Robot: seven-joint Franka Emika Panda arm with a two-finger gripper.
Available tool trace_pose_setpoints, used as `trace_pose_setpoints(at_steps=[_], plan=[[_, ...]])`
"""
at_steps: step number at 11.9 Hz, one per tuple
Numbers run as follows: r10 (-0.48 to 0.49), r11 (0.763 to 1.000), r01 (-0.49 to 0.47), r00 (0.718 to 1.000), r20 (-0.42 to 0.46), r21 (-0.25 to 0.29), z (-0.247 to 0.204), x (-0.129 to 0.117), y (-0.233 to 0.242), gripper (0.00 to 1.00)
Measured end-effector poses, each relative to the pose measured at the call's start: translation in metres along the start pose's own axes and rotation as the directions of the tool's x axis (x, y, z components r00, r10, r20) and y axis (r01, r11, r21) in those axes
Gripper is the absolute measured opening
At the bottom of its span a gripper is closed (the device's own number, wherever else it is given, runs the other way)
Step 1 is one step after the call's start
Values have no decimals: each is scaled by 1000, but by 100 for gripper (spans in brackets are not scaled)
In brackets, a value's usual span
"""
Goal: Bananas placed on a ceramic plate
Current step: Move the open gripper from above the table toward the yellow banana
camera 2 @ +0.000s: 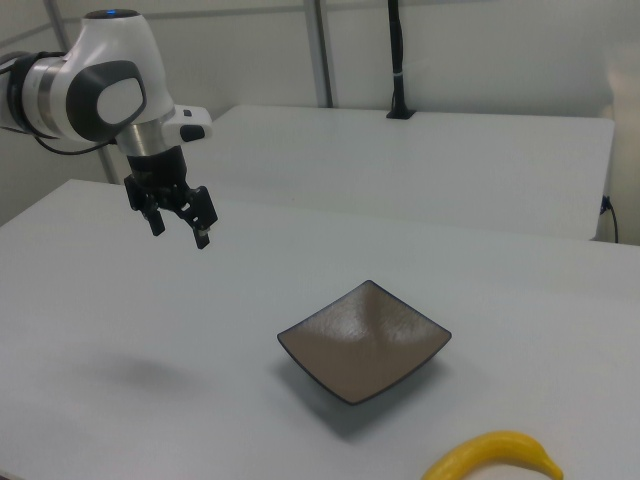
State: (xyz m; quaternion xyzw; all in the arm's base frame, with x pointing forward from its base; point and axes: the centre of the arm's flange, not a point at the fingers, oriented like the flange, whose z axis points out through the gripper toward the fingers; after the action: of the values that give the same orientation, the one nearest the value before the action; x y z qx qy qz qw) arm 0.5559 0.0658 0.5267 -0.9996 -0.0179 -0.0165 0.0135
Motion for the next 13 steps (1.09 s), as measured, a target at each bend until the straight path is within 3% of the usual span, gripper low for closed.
trace_pose_setpoints(at_steps=[13], plan=[[-4,1000,4,1000,28,-1,6,-1,-2,100]])
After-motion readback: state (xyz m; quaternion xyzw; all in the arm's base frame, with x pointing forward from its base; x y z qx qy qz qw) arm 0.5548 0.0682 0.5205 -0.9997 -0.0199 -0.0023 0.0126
